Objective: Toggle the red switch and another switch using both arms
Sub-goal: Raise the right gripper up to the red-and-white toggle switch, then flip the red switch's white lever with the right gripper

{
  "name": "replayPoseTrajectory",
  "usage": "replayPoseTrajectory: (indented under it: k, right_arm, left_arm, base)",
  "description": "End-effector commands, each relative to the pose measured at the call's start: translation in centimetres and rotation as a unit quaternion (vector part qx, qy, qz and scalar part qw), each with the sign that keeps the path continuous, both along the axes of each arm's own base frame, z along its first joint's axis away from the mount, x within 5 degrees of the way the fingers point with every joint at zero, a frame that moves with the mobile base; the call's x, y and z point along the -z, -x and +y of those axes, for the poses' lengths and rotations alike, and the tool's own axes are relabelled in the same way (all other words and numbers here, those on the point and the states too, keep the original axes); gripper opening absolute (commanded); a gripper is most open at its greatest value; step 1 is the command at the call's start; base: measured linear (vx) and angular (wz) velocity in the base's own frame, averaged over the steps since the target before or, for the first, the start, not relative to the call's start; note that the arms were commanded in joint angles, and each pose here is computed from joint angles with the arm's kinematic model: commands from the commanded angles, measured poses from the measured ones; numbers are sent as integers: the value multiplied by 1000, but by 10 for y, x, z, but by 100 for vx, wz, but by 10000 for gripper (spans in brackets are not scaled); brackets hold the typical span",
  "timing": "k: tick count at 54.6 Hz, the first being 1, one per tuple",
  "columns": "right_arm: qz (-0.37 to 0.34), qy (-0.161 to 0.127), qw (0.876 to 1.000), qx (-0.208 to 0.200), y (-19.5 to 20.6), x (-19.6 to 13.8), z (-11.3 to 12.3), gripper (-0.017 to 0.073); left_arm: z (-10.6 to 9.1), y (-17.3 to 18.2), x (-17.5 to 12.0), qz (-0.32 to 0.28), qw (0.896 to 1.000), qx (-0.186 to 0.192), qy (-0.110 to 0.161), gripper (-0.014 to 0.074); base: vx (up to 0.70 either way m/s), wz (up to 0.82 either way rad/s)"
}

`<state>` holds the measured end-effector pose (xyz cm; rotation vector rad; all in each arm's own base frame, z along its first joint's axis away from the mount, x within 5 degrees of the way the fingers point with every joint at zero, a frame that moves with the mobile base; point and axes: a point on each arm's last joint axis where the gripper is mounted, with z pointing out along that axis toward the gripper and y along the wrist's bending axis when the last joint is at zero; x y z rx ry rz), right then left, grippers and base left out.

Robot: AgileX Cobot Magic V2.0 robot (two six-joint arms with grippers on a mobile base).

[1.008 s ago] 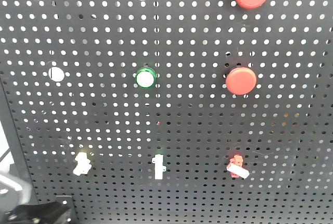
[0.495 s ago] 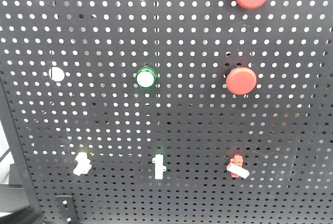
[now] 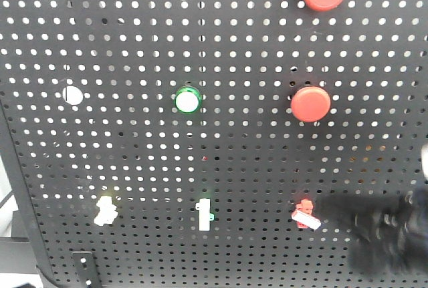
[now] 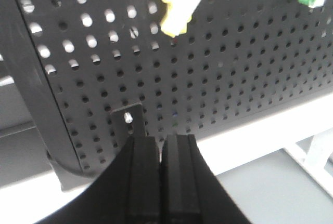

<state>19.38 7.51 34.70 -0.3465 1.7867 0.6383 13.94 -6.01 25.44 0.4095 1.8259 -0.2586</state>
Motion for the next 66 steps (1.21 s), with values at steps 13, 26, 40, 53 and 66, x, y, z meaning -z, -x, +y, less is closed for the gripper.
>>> replayPoseTrajectory:
  k: [13, 26, 40, 53, 66]
  right_arm:
    - [22, -30, 999, -24, -18, 4, 12, -6]
    - [7, -48, 998, -28, -27, 5, 14, -6]
    - [23, -58, 998, -26, -38, 14, 16, -6]
    - [76, -21, 997, -26, -48, 37, 18, -6]
    - [108, 8, 994, -30, -47, 46, 17, -6]
  left_arm:
    - [-1, -2, -13, -57, 998, 3, 23, 3]
    - [-2, -2, -14, -61, 998, 4, 22, 3]
    - [-2, -2, -14, -63, 998, 5, 18, 3]
    - [-2, -2, -14, -64, 998, 6, 15, 3]
    - [-2, -2, -15, -70, 997, 6, 18, 3]
  base:
    - [0, 0]
    - [0, 0]
    - [0, 0]
    - [0, 0]
    - [0, 0]
